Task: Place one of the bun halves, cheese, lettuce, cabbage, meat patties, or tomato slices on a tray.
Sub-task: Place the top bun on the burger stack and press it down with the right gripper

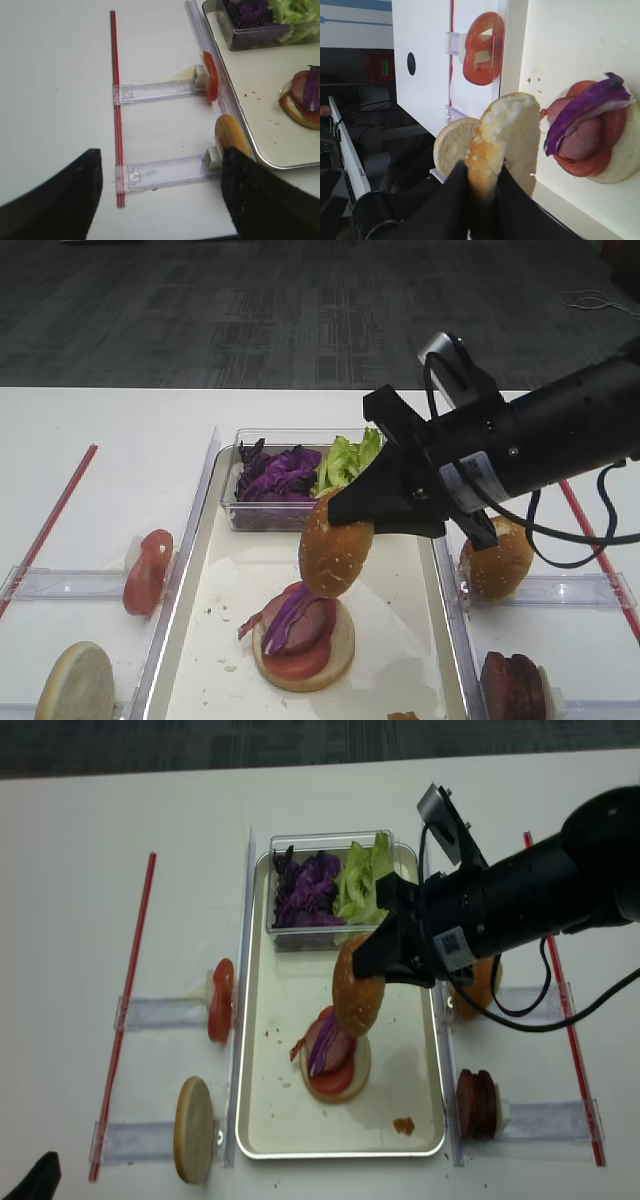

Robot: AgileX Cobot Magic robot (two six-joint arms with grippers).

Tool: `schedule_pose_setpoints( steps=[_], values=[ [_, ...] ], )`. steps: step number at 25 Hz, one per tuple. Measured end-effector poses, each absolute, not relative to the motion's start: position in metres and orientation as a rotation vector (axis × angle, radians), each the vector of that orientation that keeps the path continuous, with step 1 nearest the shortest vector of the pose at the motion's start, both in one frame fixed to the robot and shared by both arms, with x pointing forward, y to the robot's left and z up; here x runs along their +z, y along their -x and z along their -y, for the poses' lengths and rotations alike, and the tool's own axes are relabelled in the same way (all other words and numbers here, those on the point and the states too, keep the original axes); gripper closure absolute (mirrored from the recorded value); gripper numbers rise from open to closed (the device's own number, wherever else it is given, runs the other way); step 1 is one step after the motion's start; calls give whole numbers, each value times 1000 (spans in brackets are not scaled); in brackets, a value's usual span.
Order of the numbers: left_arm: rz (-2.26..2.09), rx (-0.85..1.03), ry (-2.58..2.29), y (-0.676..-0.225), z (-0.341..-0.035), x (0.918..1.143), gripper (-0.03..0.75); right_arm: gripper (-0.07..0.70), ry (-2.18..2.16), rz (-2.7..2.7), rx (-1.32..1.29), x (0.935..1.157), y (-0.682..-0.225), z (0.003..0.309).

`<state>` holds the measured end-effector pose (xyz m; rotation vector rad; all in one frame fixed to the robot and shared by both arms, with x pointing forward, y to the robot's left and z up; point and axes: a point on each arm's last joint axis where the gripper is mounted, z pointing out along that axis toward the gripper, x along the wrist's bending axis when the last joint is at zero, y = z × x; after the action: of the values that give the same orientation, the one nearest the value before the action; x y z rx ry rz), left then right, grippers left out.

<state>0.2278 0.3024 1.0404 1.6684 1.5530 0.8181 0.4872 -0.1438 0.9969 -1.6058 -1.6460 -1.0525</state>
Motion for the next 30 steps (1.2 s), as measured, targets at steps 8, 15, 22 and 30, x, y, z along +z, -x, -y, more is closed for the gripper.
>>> schedule_pose_setpoints(
  steps=[8, 15, 22, 30],
  values=[
    [-1553, 818, -1668, -228, -302, 1040, 247, 503, 1568, 1573, -1165, 990, -482, 144],
    [-1553, 818, -1668, -228, -302, 1040, 247, 504, 1517, 1519, -1213, 981, -485, 140],
    [-1553, 818, -1668, -228, -302, 1040, 247, 505, 1430, 1483, -1213, 962, -490, 135],
    [-1553, 818, -1668, -228, -302, 1040, 247, 505, 1434, 1487, -1172, 940, -494, 133]
  ],
)
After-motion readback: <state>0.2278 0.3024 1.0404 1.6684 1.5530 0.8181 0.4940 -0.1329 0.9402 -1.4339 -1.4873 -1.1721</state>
